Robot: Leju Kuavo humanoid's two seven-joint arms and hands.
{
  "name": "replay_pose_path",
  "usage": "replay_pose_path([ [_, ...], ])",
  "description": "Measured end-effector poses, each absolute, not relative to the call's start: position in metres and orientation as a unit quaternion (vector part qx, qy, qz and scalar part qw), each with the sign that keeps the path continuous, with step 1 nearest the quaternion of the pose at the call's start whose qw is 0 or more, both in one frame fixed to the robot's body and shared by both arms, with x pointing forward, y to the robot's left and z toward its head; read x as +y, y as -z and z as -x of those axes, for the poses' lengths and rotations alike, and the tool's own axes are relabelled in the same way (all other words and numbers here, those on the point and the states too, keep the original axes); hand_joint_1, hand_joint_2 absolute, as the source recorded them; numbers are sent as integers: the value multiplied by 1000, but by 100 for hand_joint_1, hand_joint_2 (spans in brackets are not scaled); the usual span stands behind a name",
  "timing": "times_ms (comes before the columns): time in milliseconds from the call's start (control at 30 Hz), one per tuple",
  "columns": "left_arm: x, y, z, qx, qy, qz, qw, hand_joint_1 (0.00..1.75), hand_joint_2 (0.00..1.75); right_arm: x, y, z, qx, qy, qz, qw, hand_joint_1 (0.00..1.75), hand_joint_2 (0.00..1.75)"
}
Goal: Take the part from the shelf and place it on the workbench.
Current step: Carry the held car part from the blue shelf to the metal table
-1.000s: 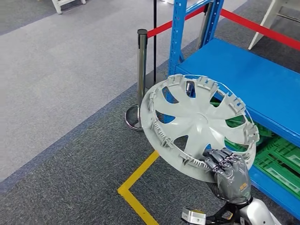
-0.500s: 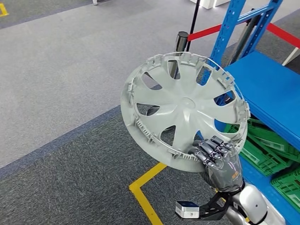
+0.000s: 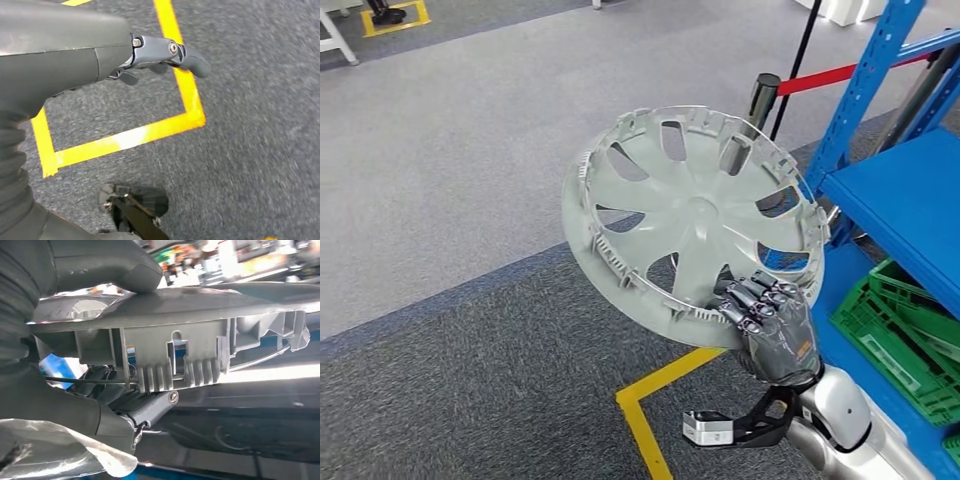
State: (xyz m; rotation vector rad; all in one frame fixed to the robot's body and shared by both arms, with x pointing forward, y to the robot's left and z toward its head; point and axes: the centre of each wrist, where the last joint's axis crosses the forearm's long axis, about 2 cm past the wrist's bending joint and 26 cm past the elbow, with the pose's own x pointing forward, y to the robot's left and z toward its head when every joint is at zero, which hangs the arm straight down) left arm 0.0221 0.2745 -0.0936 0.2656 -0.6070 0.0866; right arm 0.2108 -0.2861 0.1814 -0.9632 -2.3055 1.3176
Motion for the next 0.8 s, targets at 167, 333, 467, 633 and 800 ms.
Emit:
replay_pose_path([
  [167,276,93,-19,-294,-44,-133,945,0,175,-281,-184,-216,-810,-465,325,146,175,175],
  [333,277,93,-17,-294,-42,-136,945,0,175,-278,-187,-220,-813,-465,321,137,175,175],
  [467,277,93,-19,-297,-47,-133,944,0,175,-276,-188,-223,-816,-467,315,134,175,175],
  [633,276,92,-22,-304,-46,-133,942,0,175,-273,-187,-223,-817,-472,303,138,175,175],
  [800,276,93,-26,-309,-41,-137,940,0,175,-270,-191,-227,-819,-474,297,126,175,175],
])
